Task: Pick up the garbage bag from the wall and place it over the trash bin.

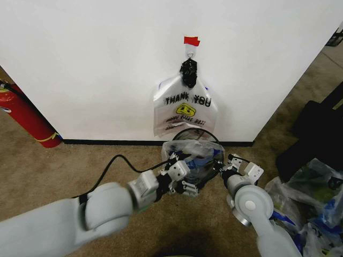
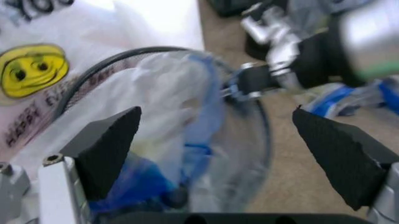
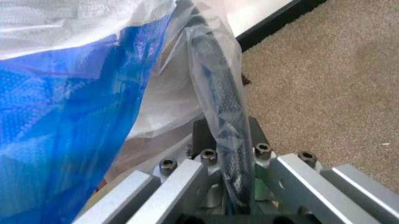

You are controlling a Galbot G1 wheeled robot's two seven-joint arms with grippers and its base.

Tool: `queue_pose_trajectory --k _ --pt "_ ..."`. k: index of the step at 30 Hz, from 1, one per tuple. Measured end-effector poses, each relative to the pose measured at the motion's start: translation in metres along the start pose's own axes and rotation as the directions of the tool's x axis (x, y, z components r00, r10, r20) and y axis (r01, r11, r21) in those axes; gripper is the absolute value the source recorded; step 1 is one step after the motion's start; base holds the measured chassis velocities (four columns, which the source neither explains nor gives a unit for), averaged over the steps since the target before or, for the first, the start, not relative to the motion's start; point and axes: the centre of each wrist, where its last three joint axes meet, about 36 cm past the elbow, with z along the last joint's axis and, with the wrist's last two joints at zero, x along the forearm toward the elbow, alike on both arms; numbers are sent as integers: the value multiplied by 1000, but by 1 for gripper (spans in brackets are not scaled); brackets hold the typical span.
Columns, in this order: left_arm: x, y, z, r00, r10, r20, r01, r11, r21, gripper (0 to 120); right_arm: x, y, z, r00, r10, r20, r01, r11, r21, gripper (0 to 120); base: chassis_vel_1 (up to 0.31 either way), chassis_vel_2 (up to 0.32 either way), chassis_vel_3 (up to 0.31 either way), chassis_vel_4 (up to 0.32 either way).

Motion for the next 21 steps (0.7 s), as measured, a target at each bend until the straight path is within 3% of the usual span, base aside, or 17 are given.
queue_pose_trajectory --k 6,12,21 --pt "-13 1 -8 999 54 6 -55 998 43 87 -1 -1 1 1000 2 1 -2 1000 4 0 0 0 0 0" --pt "-26 -7 -8 994 106 6 -106 993 50 62 -2 0 -1 1000 -1 6 1 1000 3 0 0 0 0 0" --pt "-53 -3 6 997 36 -74 -38 999 -19 61 0 -1 1 1000 -2 5 2 1000 1 0 0 0 0 0"
